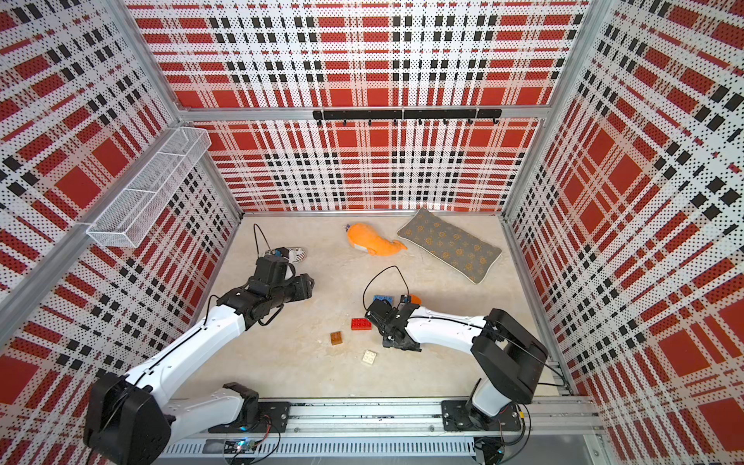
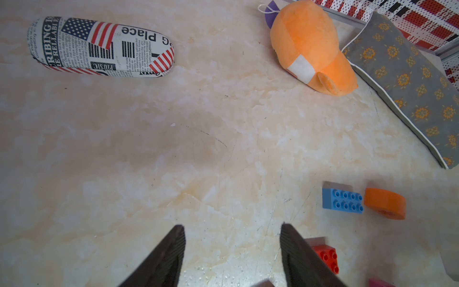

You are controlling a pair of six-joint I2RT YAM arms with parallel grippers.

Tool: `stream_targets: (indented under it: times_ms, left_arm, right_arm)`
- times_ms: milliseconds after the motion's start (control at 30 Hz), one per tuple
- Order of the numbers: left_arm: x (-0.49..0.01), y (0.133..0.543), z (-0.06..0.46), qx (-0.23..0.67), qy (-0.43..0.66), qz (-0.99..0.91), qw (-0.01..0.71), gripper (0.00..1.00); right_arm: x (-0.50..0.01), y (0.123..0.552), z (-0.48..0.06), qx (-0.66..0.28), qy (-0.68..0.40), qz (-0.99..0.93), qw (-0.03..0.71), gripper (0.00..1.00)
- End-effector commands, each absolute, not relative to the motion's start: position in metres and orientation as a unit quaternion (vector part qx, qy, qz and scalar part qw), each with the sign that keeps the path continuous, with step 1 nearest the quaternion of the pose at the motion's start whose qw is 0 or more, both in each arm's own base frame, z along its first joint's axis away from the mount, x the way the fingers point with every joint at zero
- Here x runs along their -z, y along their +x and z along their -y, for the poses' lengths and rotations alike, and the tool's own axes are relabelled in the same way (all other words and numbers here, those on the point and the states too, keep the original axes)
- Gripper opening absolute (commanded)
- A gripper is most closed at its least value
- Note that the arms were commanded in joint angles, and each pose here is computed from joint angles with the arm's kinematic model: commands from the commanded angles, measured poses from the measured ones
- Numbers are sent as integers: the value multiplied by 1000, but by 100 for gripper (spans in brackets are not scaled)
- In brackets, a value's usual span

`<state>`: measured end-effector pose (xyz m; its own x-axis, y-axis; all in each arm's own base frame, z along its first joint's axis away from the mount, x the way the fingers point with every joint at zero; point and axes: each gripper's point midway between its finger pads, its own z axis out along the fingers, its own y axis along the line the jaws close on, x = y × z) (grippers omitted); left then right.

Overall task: Assemble an ice cream with lego
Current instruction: Pick up the lego brick from the center of the board.

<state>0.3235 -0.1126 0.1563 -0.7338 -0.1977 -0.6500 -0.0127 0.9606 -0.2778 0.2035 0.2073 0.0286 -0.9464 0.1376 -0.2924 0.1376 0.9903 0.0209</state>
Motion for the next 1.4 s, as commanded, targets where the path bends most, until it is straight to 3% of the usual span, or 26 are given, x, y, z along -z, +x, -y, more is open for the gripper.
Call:
stream_targets:
  times_ms: [0,767,1267,1300,1367]
  left_arm:
    - [-158,324,110,129,-52,-919,369,65]
    - [-159,324,109,128,-54,-919,370,65]
    - [-169,325,109,137,-52,-913,382,64]
    - [-170,326,109,139,-51,-912,383,64]
    - [-173,326,108,145,-52,-909,387,64]
  right_arm:
    - [-28,204,-212,1,69,-986,152,58]
    - [-32,204,-213,2,65,-986,154,28]
    - [-98,232,-262,-87,62,-972,210,27]
    - [-91,206,-243,5,-280,-946,161,20]
    - [-94,199,-250,-5,-342,-927,152,19]
